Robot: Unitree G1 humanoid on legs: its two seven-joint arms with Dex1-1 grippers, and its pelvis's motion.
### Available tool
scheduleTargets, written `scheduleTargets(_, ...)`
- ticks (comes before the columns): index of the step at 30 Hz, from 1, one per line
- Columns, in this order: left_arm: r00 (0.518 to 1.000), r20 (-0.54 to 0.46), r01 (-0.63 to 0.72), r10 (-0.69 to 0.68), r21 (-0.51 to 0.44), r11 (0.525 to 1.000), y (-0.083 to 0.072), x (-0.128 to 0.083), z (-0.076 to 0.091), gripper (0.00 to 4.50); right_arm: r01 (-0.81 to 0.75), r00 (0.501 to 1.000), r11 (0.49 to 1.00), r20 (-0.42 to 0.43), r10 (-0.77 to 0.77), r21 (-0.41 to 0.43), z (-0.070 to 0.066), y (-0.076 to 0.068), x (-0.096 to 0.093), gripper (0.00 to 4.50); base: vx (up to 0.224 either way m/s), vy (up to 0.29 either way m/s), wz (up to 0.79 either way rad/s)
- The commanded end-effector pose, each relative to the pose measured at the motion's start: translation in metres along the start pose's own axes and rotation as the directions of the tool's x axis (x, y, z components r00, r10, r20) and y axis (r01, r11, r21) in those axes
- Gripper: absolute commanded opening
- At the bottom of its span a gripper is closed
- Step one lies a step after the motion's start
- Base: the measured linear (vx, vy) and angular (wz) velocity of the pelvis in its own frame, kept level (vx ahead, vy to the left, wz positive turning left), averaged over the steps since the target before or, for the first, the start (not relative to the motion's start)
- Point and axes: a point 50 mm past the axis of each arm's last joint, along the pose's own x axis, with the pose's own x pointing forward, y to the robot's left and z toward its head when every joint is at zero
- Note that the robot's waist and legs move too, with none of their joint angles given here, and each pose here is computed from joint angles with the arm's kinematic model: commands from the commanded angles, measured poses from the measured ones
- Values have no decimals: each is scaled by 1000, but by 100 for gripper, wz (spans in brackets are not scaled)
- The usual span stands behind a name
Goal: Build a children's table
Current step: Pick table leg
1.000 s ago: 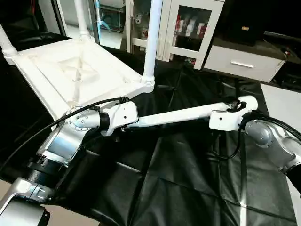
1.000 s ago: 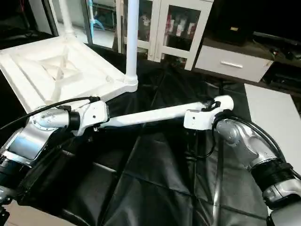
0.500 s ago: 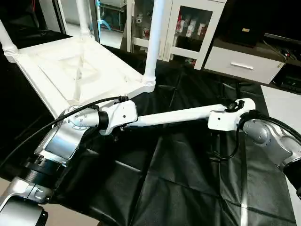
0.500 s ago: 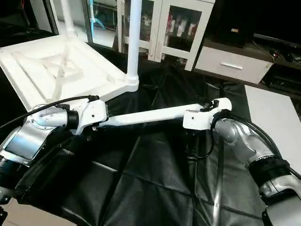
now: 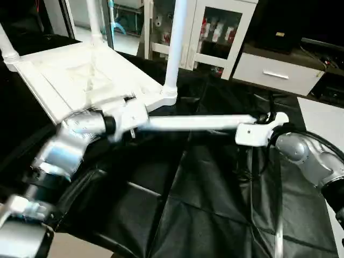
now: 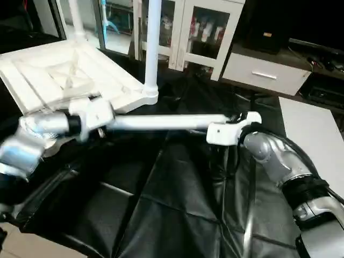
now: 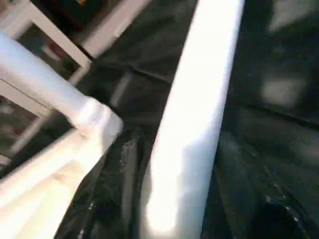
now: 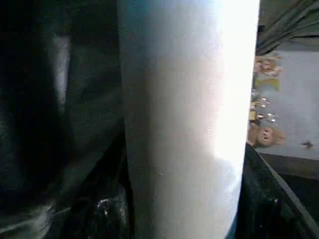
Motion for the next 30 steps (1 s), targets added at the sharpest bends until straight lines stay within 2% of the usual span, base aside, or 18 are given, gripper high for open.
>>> scheduleTargets(1,965,119,-235,235,-14,972,38,-36,10,279,-69,992,995,-97,77,78,-25,20,-13,186,0,0,0)
scheduleTargets(3,951,148,-269,270,-25,963,43,-42,11,297,-72,992,992,-100,83,103,-25,22,-14,186,0,0,0)
scheduleTargets(6,893,171,-403,415,-101,909,61,-58,10,304,-59,989,979,-119,83,196,-30,24,-18,186,0,0,0)
scheduleTargets(7,855,175,-466,488,-154,871,69,-68,7,304,-45,988,964,-132,82,262,-35,25,-21,186,0,0,0)
scheduleTargets(8,855,175,-466,488,-154,871,69,-68,7,304,-45,988,964,-132,82,262,-35,25,-21,185,0,0,0)
scheduleTargets(11,705,135,-630,697,-331,702,89,-91,-9,304,-14,994,922,-98,56,387,-31,21,-21,185,0,0,0)
scheduleTargets(12,705,135,-630,697,-331,702,89,-91,-9,304,-14,994,922,-98,56,387,-31,21,-21,185,0,0,0)
scheduleTargets(13,667,100,-657,738,-390,646,90,-95,-18,304,-9,996,910,-80,46,415,-28,18,-20,186,0,0,0)
scheduleTargets(14,657,90,-657,749,-418,627,88,-96,-23,304,-3,997,894,-64,35,449,-25,16,-19,186,0,0,0)
scheduleTargets(17,628,107,-647,771,-479,593,84,-98,-28,304,-22,1000,874,-6,28,485,-20,13,-19,186,0,0,0)
scheduleTargets(18,624,121,-642,772,-484,595,85,-99,-27,304,-33,999,879,1,37,476,-20,14,-20,186,0,0,0)
scheduleTargets(20,666,190,-584,721,-468,663,84,-97,-22,304,-61,998,880,6,66,471,-21,18,-22,186,0,0,0)
scheduleTargets(21,741,225,-517,633,-411,751,80,-91,-17,304,-89,996,893,16,91,442,-21,18,-23,186,0,0,0)
scheduleTargets(23,863,230,-383,450,-282,880,70,-78,-9,304,-131,991,909,36,127,396,-19,18,-25,186,0,0,0)
scheduleTargets(25,944,179,-255,278,-140,957,59,-64,-3,304,-150,989,919,51,141,365,-17,15,-24,186,0,0,0)
scheduleTargets(26,963,160,-203,216,-93,975,55,-57,1,304,-146,989,921,52,137,360,-16,12,-24,186,0,0,0)
scheduleTargets(27,979,133,-150,158,-62,987,49,-50,4,335,-143,990,922,55,132,360,-14,10,-23,185,0,0,0)
scheduleTargets(30,997,80,-20,17,42,999,32,-29,14,333,-151,988,928,75,133,341,-9,7,-22,185,0,0,0)
